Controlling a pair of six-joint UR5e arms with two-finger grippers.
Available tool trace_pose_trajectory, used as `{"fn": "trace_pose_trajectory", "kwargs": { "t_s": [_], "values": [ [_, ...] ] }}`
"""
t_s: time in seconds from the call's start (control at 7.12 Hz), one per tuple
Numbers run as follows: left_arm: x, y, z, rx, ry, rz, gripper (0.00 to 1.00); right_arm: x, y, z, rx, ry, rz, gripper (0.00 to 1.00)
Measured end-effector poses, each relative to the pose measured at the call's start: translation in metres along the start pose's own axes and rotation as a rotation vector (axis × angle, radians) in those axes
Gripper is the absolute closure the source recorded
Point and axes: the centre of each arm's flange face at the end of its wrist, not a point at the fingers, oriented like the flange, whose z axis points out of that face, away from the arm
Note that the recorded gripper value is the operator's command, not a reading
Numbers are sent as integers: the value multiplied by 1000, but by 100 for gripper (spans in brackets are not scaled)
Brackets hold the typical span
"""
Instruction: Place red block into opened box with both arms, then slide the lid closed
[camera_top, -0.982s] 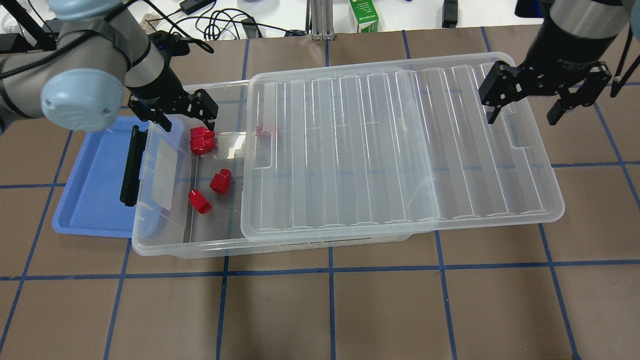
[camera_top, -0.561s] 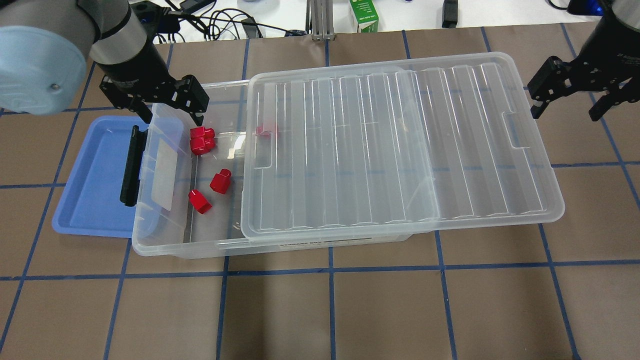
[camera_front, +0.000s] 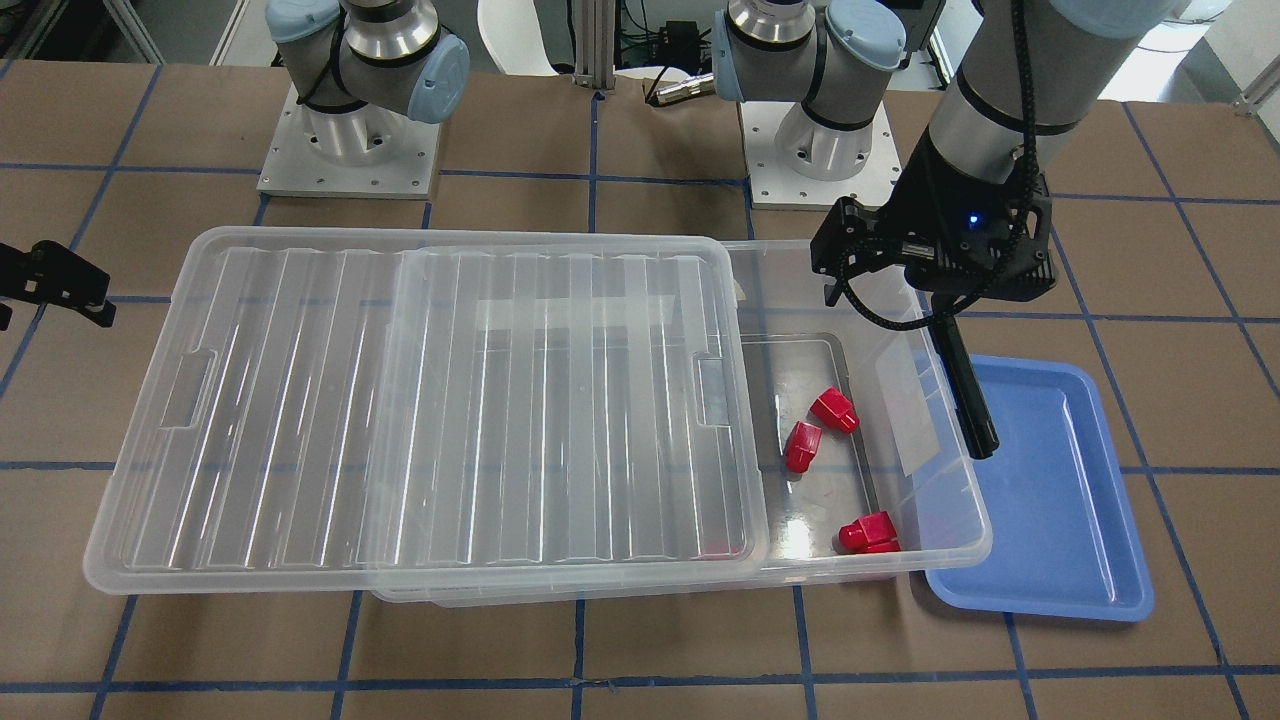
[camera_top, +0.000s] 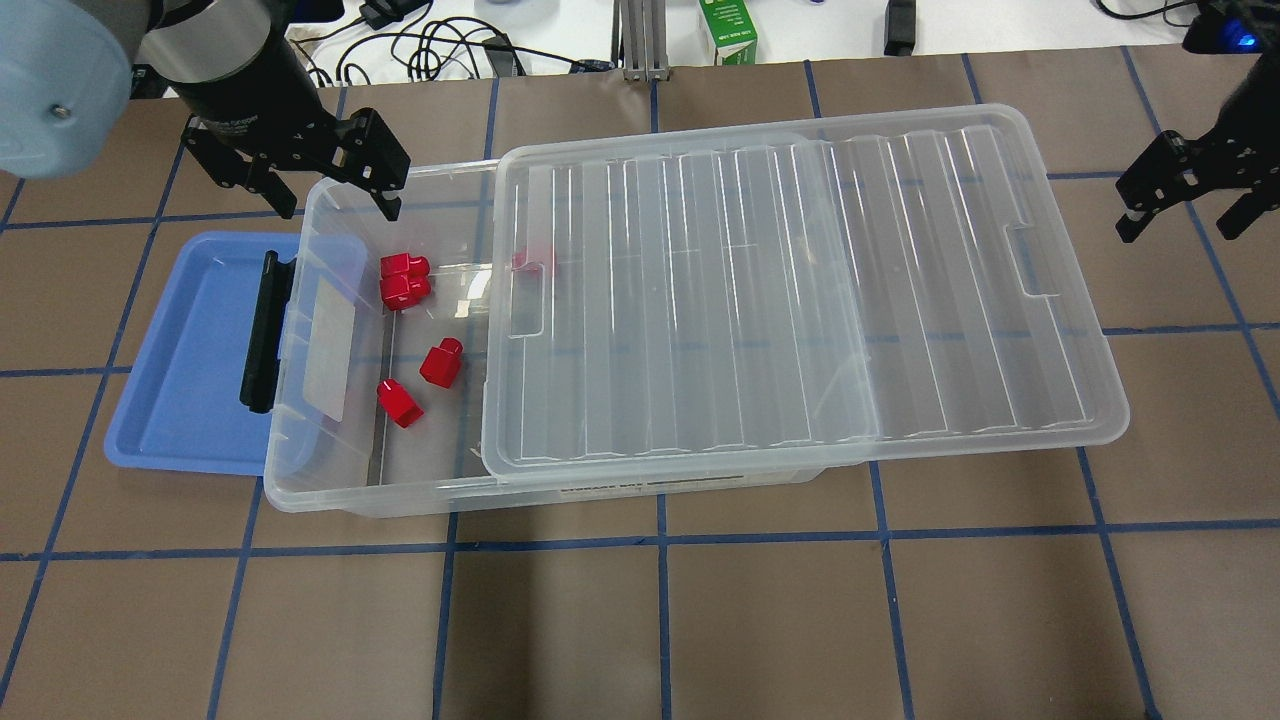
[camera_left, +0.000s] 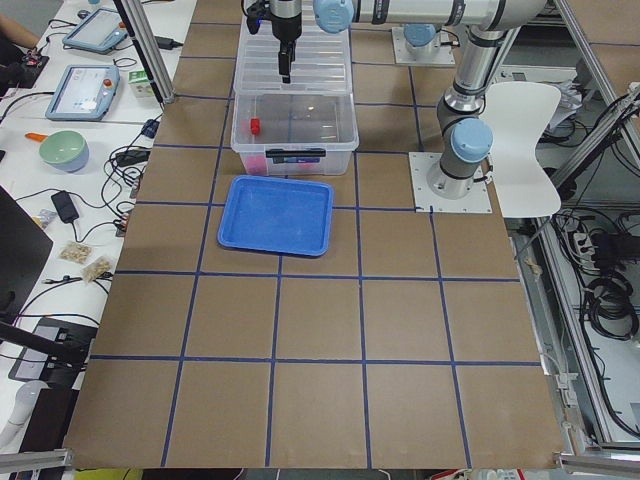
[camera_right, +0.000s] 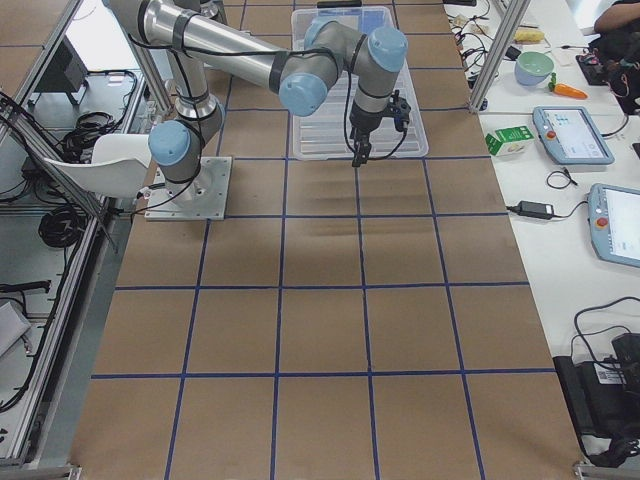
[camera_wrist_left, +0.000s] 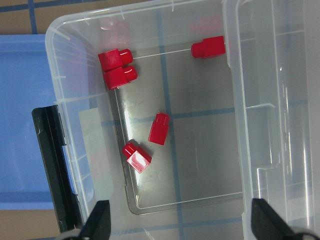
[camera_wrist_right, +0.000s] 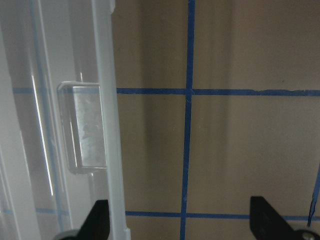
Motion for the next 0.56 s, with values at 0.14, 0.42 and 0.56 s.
{"fn": "trace_pose_trajectory", "kwargs": {
  "t_s": [0.14, 0.42, 0.56],
  "values": [
    [1, 1, -1, 2, 1, 1, 0, 7, -6, 18, -13, -7, -12, 0],
    [-1, 4, -8, 18, -2, -2, 0, 10, -9, 43, -36, -16, -27, 0],
    [-4, 5, -13, 27, -3, -7, 0, 11, -10, 52, -46, -21, -28, 0]
  ]
}}
